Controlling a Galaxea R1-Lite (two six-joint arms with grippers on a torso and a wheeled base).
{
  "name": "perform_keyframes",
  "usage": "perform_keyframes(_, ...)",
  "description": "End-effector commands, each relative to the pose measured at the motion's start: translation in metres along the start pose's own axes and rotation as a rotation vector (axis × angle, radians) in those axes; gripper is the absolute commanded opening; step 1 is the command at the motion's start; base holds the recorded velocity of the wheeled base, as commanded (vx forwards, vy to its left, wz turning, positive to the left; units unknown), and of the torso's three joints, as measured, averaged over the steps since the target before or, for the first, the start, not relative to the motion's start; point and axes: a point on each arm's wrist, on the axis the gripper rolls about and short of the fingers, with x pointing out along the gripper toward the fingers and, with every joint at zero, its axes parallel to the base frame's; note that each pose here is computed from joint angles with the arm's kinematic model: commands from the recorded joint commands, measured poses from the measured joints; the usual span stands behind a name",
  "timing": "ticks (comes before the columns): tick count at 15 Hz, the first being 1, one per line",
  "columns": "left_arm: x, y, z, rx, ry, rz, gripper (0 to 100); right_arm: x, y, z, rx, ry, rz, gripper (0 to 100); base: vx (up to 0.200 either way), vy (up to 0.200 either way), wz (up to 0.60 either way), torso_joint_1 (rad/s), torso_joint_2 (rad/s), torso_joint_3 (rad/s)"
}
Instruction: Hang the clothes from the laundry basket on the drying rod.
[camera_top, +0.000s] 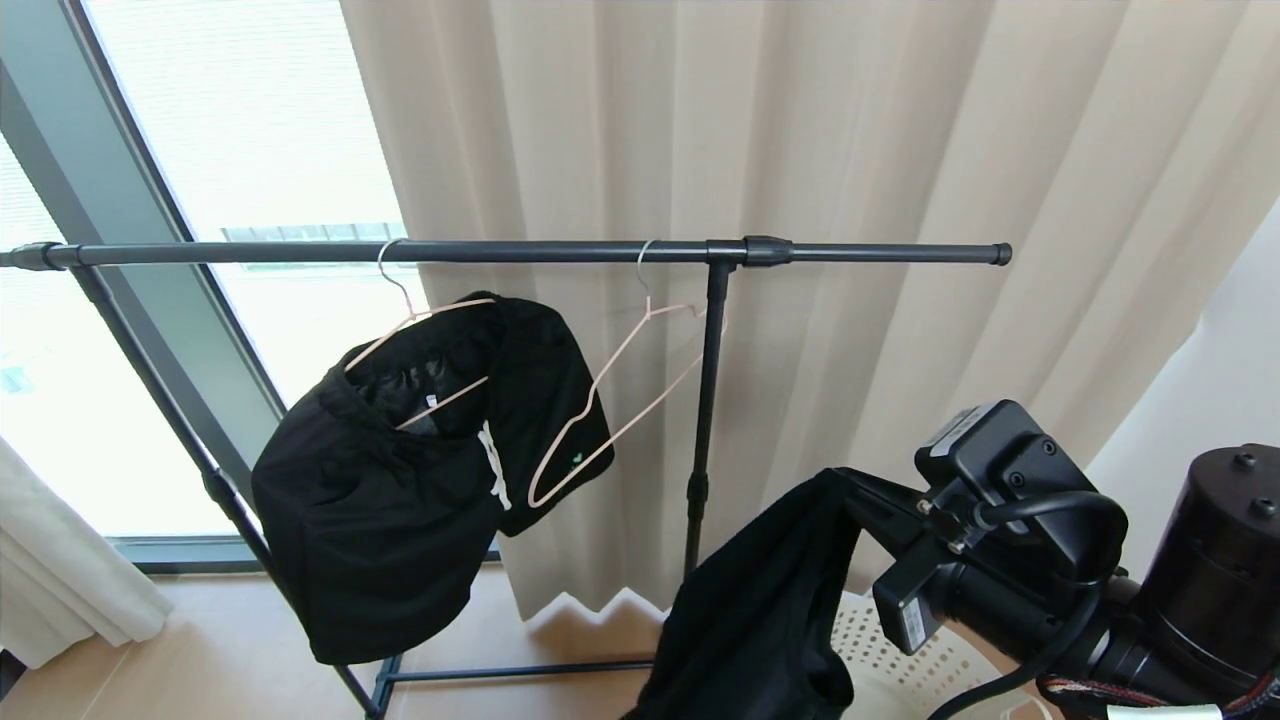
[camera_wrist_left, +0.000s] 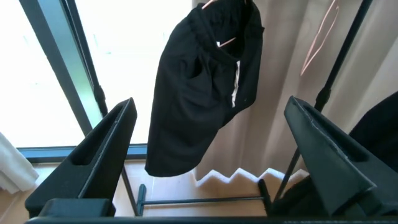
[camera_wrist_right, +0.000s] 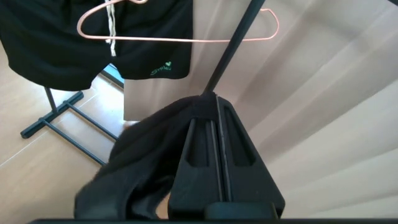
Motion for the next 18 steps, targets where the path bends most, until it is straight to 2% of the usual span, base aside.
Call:
perform_keyframes(1,0.0,0.0,0.0,0.002,0.0,0.002,100,-0.001,0.0,0.0,0.001,-0.003,-0.001,0,0.0,0.0,0.0,0.0,0.0,0.0)
perform_keyframes(8,0.0,0.0,0.0,0.037,0.002,-0.007,100,0.0,0.0,0.001,0.0,-0.004,0.0,0,0.0,0.0,0.0,0.0,0.0,0.0)
perform_keyframes(9,0.002,0.0,0.0,0.046,0.023,-0.008,100,0.0,0.0,0.001,-0.001,-0.003,0.001,0,0.0,0.0,0.0,0.0,0.0,0.0)
perform_keyframes(11,0.008,0.0,0.001,0.051,0.087,-0.011,100,0.0,0.0,0.0,-0.002,-0.002,0.001,0,0.0,0.0,0.0,0.0,0.0,0.0)
perform_keyframes(12,0.014,0.0,0.002,0.064,0.155,-0.031,100,-0.001,0.0,-0.002,-0.004,0.003,0.004,0,0.0,0.0,0.0,0.0,0.0,0.0)
perform_keyframes(13,0.02,-0.001,0.001,0.072,0.218,-0.08,100,-0.002,0.0,-0.003,-0.006,0.008,0.005,0,0.0,0.0,0.0,0.0,0.0,0.0)
perform_keyframes(14,0.025,-0.002,0.011,0.061,0.24,-0.153,100,-0.002,0.0,-0.003,-0.005,0.006,0.005,0,0.0,0.0,0.0,0.0,0.0,0.0)
perform_keyframes(15,0.03,-0.003,0.018,0.05,0.254,-0.188,100,-0.002,0.0,-0.003,-0.006,0.008,0.005,0,0.0,0.0,0.0,0.0,0.0,0.0)
perform_keyframes(16,0.039,-0.004,0.024,0.024,0.305,-0.219,100,-0.002,0.002,-0.003,-0.007,0.007,0.013,0,0.0,0.0,0.0,0.0,0.0,0.0)
perform_keyframes(17,0.058,-0.005,0.032,-0.036,0.412,-0.231,100,-0.003,0.006,-0.003,-0.012,0.001,0.034,0,0.0,0.0,0.0,0.0,0.0,0.0)
perform_keyframes(18,0.065,-0.006,0.035,-0.064,0.443,-0.241,100,-0.004,0.008,-0.005,-0.016,0.005,0.045,0,0.0,0.0,0.0,0.0,0.0,0.0)
